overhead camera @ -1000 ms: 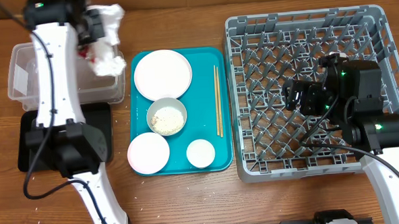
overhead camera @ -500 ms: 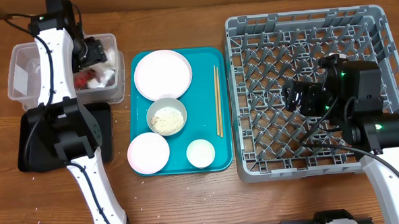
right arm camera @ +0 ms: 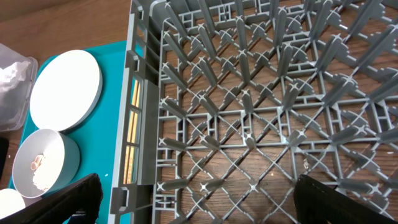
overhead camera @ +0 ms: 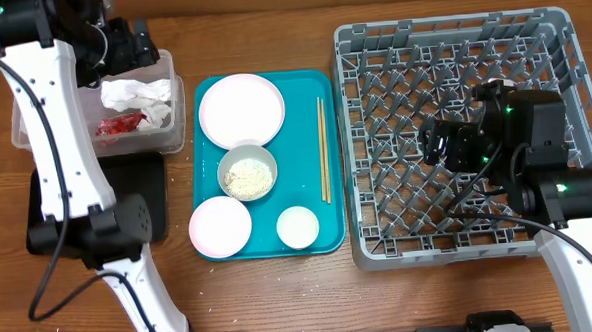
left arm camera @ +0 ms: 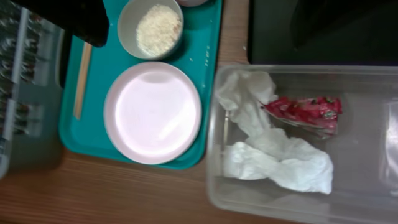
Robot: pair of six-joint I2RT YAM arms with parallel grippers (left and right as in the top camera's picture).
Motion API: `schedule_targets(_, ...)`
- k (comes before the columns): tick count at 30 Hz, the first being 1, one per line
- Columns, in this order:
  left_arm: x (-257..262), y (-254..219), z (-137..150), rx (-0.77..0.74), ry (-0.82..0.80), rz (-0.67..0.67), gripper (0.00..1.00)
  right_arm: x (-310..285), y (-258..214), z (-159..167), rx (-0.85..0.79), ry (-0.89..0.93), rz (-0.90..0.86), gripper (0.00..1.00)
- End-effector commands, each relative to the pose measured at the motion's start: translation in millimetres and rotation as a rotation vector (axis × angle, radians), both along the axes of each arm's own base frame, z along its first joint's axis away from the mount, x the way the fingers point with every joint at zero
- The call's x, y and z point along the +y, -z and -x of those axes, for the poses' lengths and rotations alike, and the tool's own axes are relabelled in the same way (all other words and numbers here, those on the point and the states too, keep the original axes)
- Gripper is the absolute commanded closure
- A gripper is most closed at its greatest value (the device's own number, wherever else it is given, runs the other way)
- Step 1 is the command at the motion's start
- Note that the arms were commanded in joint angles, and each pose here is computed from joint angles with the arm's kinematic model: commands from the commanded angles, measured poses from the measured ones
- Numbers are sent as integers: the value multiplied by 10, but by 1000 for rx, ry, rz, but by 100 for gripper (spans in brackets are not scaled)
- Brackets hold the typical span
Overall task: Sort waste into correct bins and load items into the dishwasher
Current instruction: 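Move the left gripper to the rice bowl and grasp its rim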
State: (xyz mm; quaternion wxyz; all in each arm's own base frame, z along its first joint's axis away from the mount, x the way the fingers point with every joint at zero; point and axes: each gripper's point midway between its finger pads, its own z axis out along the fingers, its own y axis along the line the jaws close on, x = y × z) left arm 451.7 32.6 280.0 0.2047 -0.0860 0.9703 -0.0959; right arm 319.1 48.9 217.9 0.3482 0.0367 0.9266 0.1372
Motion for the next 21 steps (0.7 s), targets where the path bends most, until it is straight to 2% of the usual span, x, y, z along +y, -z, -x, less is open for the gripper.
schedule_targets(1,-462,-106,114,-12,135,50,7,3,-117,-33,-31,-4,-3,0)
schedule_targets(5,-895,28,223,59,192,77,10,3,-110,-26,-27,-4,-3,0)
schedule_targets(7,-1163,285,331,153,250,57,14,3,-110,-26,-27,-4,-3,0)
schedule_targets(11,-1417,836,541,329,248,-60,21,3,-109,-25,-26,-4,-3,0)
schedule_targets(17,-1974,1512,672,385,317,-96,27,2,-101,-17,-22,-4,-2,0)
schedule_targets(21,-2068,1914,781,412,273,-160,28,1,-84,1,-11,-4,-2,0)
